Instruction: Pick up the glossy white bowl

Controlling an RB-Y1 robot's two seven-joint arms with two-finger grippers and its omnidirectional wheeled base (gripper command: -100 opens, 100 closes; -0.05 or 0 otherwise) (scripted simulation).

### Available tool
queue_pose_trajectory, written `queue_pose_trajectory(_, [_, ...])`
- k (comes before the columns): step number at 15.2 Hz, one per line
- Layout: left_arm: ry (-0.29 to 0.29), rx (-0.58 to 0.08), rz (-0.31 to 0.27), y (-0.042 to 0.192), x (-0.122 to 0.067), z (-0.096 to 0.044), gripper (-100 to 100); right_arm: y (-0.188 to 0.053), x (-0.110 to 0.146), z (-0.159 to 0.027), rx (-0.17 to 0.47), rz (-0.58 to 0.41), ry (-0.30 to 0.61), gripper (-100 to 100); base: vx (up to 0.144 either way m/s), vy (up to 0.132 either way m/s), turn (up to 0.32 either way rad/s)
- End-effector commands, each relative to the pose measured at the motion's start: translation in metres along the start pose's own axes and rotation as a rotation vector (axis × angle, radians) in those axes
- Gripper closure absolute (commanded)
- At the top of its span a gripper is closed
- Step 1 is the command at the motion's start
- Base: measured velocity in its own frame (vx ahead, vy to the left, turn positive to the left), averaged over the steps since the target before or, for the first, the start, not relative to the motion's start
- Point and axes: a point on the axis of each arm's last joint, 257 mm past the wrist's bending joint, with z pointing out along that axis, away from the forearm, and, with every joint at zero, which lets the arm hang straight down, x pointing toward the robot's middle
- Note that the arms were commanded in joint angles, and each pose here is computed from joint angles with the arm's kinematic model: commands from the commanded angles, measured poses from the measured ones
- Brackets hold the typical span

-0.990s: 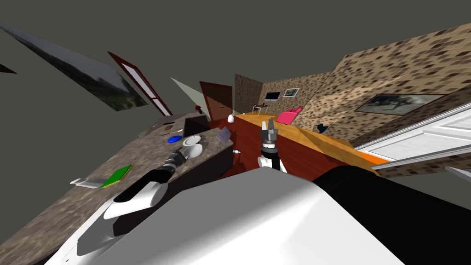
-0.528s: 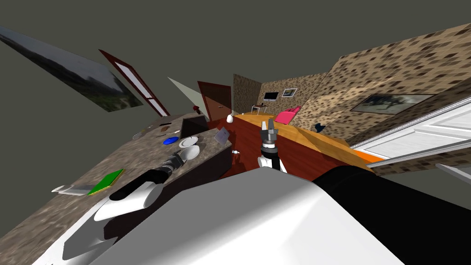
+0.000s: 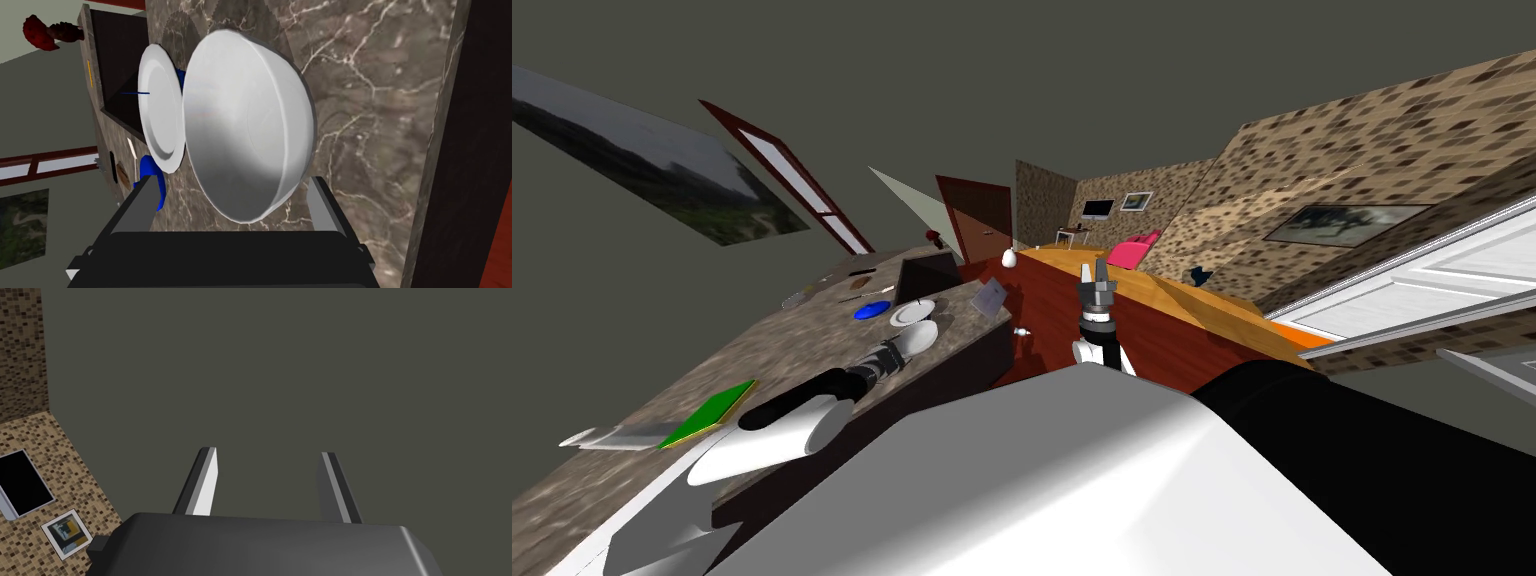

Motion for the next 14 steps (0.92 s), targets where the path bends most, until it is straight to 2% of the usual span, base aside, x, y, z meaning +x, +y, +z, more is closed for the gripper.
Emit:
queue_pose_trajectory(1, [-0.024, -0.049, -0.019, 0.009, -0.010, 0.000, -100, 0.000, 0.000, 0.000, 0.000, 0.000, 0.000, 0, 0.034, -0.046, -0.055])
queue_pose_trajectory(2, [-0.028, -0.058, -0.019, 0.011, -0.011, -0.001, -100, 0.000, 0.000, 0.000, 0.000, 0.000, 0.000, 0, 0.026, -0.030, -0.020])
queue_pose_trajectory(3, [-0.044, -0.090, -0.043, 0.015, -0.020, -0.002, -100, 0.000, 0.000, 0.000, 0.000, 0.000, 0.000, 0, 0.037, -0.035, -0.054])
queue_pose_trajectory(5, [-0.056, -0.113, -0.043, 0.021, -0.023, -0.003, -100, 0.000, 0.000, 0.000, 0.000, 0.000, 0.000, 0, 0.037, -0.032, -0.034])
queue_pose_trajectory(6, [-0.071, -0.143, -0.066, 0.023, -0.032, -0.004, -100, 0.000, 0.000, 0.000, 0.000, 0.000, 0.000, 0, 0.033, -0.039, -0.046])
queue_pose_trajectory(8, [-0.083, -0.166, -0.066, 0.029, -0.035, -0.005, -100, 0.000, 0.000, 0.000, 0.000, 0.000, 0.000, 0, 0.036, -0.039, -0.039])
queue_pose_trajectory(9, [-0.100, -0.198, -0.089, 0.033, -0.043, -0.008, -100, 0.000, 0.000, 0.000, 0.000, 0.000, 0.000, 0, 0.036, -0.034, -0.050])
queue_pose_trajectory(10, [-0.110, -0.216, -0.089, 0.037, -0.045, -0.009, -100, 0.000, 0.000, 0.000, 0.000, 0.000, 0.000, 0, 0.040, -0.034, -0.052])
queue_pose_trajectory(11, [-0.110, -0.216, -0.089, 0.037, -0.045, -0.009, -100, 0.000, 0.000, 0.000, 0.000, 0.000, 0.000, 0, 0.030, -0.022, -0.015])
queue_pose_trajectory(14, [-0.148, -0.286, -0.132, 0.045, -0.061, -0.016, -100, 0.000, 0.000, 0.000, 0.000, 0.000, 0.000, 0, 0.041, -0.040, -0.058])
